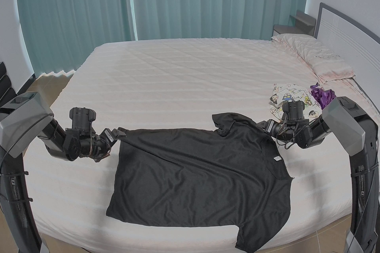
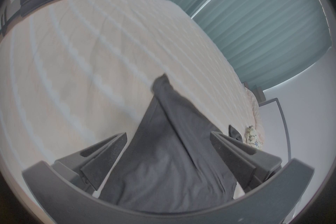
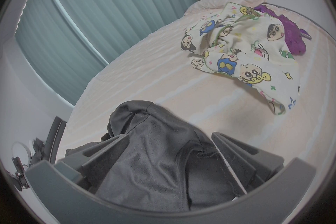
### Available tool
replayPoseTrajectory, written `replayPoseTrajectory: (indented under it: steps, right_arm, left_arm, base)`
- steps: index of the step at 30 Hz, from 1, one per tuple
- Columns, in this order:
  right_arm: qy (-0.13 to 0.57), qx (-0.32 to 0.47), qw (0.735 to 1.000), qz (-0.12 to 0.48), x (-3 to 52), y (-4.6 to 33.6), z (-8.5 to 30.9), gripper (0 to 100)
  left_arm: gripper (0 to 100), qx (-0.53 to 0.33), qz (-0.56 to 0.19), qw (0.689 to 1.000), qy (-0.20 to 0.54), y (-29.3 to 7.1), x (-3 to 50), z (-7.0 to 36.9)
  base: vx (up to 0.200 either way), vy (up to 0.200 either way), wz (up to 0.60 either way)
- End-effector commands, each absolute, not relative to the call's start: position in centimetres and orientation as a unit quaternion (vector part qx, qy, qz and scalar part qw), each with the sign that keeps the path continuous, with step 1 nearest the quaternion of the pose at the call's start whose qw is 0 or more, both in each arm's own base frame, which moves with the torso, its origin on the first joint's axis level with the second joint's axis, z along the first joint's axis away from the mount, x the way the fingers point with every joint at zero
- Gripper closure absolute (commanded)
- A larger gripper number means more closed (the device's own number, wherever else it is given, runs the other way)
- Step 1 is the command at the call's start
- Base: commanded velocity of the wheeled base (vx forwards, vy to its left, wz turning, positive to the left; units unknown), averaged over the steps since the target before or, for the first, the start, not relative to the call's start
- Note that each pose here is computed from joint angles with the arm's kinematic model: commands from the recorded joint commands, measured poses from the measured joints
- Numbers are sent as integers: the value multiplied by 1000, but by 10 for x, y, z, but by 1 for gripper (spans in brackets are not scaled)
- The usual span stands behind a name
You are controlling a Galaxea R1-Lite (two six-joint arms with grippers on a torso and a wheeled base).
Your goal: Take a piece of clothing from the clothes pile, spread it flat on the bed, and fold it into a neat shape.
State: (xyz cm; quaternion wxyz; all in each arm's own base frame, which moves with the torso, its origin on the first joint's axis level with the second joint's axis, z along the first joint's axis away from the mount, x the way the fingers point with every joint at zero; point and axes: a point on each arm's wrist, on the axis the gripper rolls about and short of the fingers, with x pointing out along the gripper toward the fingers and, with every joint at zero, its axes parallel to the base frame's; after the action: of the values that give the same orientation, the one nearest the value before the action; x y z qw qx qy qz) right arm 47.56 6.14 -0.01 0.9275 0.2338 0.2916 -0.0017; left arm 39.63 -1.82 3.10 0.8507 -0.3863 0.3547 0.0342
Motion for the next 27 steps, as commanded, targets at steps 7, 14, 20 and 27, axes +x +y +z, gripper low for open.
replayPoseTrajectory:
  steps: [7, 14, 20, 27]
  right_arm:
    - [271, 157, 949, 46, 483, 71, -15, 0]
    - [247, 154, 957, 23, 506, 74, -35, 0]
    - [234, 157, 959, 24, 519, 85, -50, 0]
    - [224, 162, 961, 15, 528, 92, -60, 100]
  left_arm:
    - [0, -438, 2, 823, 363, -39, 326, 15]
    - [0, -437, 7, 818, 373, -39, 317, 12]
    - [0, -437, 10, 817, 375, -38, 315, 11]
    - [0, -442, 15, 813, 379, -38, 313, 9]
  base:
    - [0, 0, 0]
    - [0, 0, 0]
    - [0, 0, 0]
    - [0, 0, 0]
